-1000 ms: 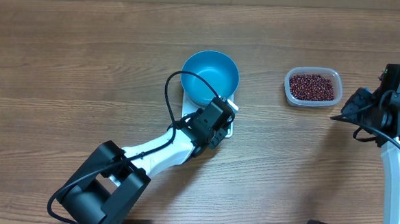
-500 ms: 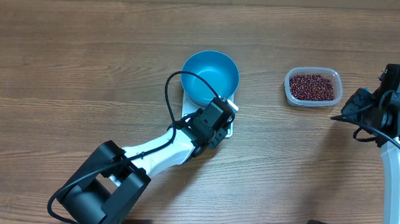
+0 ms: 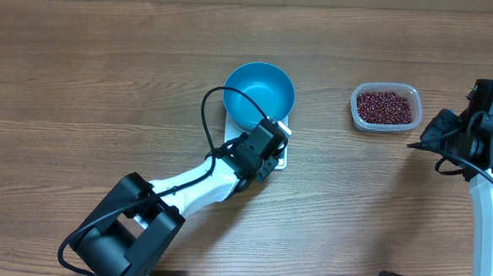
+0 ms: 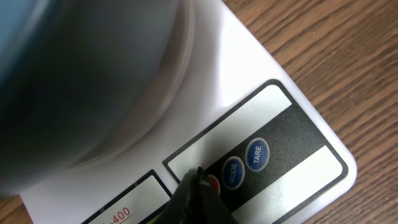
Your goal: Scoop item into bowl and weigh 150g on scale
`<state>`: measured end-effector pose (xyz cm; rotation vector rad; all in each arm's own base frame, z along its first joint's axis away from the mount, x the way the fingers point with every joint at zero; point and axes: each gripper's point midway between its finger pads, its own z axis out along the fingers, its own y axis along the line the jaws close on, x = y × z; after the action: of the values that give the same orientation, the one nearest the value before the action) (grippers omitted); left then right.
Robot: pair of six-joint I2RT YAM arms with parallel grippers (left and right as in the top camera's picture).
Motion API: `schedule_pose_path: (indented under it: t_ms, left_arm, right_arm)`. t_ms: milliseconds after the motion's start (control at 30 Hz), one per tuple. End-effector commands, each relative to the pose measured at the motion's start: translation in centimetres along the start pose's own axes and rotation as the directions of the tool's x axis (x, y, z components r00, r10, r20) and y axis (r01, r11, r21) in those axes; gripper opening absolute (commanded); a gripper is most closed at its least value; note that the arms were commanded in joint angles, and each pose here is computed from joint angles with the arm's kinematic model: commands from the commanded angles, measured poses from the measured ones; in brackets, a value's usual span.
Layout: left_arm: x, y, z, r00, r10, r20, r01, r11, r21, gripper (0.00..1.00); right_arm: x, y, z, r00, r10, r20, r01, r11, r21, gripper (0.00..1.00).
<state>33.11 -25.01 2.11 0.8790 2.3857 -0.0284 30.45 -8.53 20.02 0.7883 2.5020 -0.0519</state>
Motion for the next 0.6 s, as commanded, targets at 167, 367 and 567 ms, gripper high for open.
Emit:
schedule_pose_path:
  t_ms: [167,367,567]
  left_arm:
    - [1.23,-0.54,0.82,0.999,0.028,-0.032,-0.027,0.999,0.043,0.04]
    - [1.24,-0.6,0.81,0.999,0.028,-0.032,-0.026,0.999,0.046,0.04]
    - [1.23,-0.6,0.81,0.999,0.028,-0.032,-0.026,0.999,0.046,0.04]
  right_arm:
    - [-0.97,0.27,-0.85,0.999,0.002,0.033,-0.001,1.0,-0.016,0.04]
    - [-0.97,0.32,-0.85,0.999,0.002,0.032,-0.001,1.0,-0.019,0.04]
    - [-0.97,0.32,-0.85,0.999,0.002,0.032,-0.001,1.0,-0.019,0.04]
